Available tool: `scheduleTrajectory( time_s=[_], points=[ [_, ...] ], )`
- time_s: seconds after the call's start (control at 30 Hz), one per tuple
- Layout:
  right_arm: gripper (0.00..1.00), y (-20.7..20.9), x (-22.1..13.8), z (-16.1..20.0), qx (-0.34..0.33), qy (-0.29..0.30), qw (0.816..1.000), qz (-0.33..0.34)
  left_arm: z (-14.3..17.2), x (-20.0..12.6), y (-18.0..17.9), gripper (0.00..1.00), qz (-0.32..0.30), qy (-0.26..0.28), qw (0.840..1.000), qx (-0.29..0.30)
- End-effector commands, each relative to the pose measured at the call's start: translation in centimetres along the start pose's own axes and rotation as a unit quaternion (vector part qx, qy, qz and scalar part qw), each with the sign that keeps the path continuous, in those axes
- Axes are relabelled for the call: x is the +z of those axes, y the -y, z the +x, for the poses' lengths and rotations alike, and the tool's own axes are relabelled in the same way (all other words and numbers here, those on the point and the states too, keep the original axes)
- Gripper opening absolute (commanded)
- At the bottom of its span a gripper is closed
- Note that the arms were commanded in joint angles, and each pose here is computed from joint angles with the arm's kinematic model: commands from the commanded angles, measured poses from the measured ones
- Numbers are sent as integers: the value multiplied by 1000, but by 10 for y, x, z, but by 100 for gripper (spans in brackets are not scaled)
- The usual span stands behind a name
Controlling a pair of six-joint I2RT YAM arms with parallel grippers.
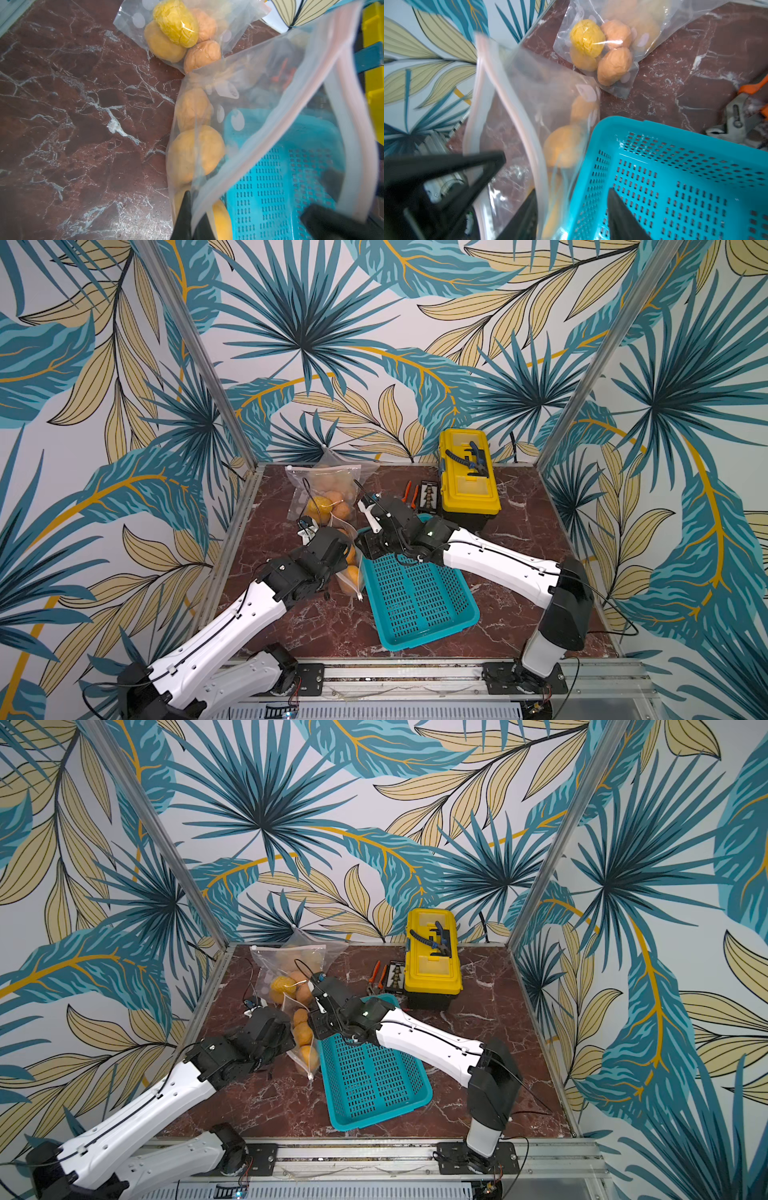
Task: Put the potatoes into a zipper bag and zip it
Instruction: Adjust the zipper food storage bag at the center of the board.
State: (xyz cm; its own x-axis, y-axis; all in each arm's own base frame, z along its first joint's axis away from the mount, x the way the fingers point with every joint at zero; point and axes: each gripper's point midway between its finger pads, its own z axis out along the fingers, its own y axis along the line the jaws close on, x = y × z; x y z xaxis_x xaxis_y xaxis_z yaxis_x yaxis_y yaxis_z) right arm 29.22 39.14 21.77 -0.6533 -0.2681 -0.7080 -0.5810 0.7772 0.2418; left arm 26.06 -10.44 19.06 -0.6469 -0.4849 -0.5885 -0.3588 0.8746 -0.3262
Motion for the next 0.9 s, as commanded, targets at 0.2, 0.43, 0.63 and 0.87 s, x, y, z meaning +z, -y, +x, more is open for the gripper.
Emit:
scheduleTrajectory(
  time_s=[0.2, 0.43, 0.63, 0.87],
  points=[
    [79, -10, -47, 27, -104, 156, 982, -35, -22, 30, -21, 0, -56, -19, 996, -61],
    [79, -32, -22, 52, -149, 165, 974, -40, -23, 33, -23, 0, -60, -22, 996, -64],
    [74, -42, 8, 50, -160, 159, 974, -28, -23, 33, -23, 0, -58, -24, 996, -63],
    [59, -45, 23, 51, -151, 161, 975, -29, -23, 34, -24, 0, -61, -26, 996, -62]
  ],
)
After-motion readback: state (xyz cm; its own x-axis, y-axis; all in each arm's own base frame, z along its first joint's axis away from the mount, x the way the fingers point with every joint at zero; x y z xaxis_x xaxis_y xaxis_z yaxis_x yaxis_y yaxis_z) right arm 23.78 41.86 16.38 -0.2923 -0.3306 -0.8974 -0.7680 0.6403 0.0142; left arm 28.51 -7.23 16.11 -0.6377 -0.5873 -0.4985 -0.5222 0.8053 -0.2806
